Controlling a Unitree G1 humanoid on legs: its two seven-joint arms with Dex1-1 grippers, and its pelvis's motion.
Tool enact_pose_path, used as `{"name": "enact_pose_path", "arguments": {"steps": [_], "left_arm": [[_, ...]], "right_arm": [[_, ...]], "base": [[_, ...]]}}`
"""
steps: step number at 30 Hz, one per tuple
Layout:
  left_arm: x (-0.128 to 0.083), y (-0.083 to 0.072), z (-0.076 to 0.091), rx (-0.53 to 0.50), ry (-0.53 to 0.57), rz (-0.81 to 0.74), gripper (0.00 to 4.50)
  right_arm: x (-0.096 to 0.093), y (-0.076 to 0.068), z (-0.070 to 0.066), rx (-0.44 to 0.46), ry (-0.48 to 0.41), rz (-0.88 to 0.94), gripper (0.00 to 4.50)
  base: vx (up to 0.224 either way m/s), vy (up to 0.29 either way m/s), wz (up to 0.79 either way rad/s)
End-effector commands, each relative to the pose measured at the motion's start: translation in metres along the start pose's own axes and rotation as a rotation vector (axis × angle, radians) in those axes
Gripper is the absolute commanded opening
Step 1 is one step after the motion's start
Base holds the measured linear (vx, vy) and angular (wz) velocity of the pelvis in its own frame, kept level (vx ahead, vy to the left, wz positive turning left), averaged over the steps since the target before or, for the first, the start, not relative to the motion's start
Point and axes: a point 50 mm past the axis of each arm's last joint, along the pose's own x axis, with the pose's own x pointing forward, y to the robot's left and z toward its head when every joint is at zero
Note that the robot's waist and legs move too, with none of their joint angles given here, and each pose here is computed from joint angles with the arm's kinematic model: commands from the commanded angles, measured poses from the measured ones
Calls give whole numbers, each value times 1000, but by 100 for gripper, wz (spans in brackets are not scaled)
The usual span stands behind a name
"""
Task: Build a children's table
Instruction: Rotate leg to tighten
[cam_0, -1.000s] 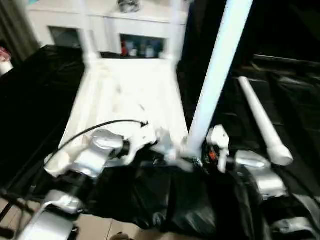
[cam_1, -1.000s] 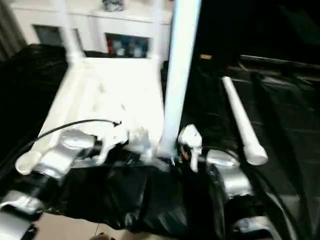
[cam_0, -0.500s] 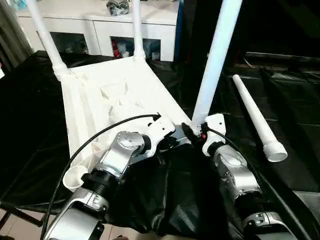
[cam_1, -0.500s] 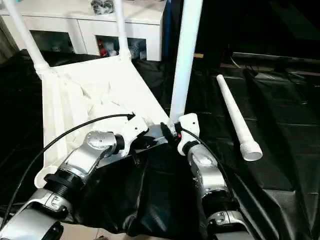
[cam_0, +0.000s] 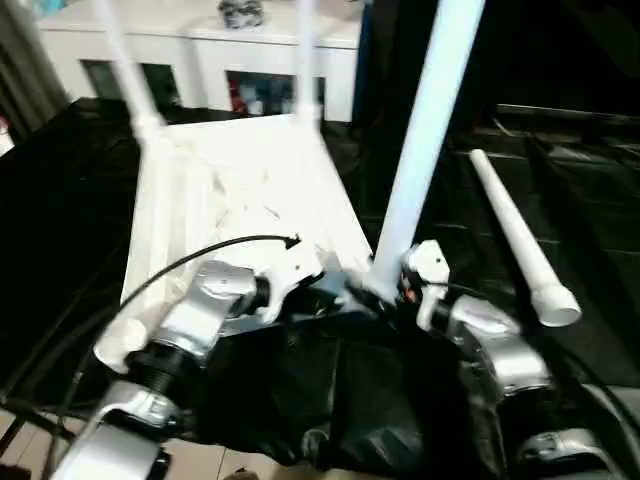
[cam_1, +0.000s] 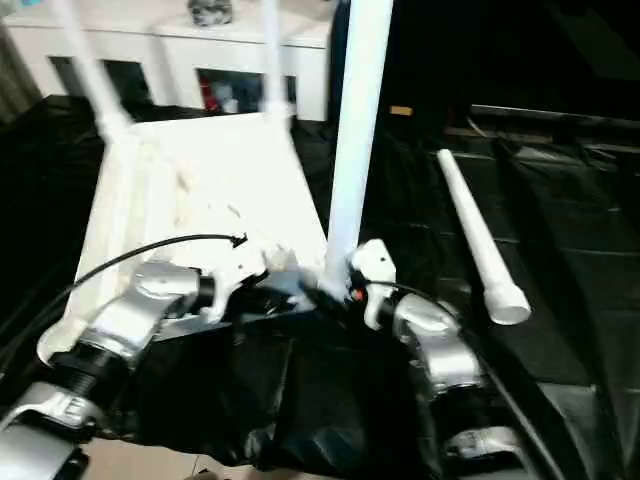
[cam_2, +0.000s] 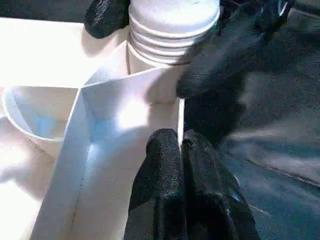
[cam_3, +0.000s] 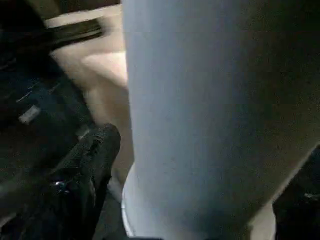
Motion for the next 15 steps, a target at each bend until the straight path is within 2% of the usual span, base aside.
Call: {"name": "enact_pose_path", "arguments": {"steps": [1,6,7,15], "left_arm": [[6,-4,15,50,-32,-76,0],[-4,-4,11,56,-1,-150,0],[-5,-3,11,54,2,-156,0],[-9,-4,8,44,0,-163,0]], "right_arm": [[4,15,3,-32,17,197,379],[-11,17,1,-26,90,365,379],[-12,18,1,-23,91,378,355],[-8,28,-1,5,90,452,306]], "base": [[0,0,0],[0,0,0],[0,0,0],[0,0,0]]}}
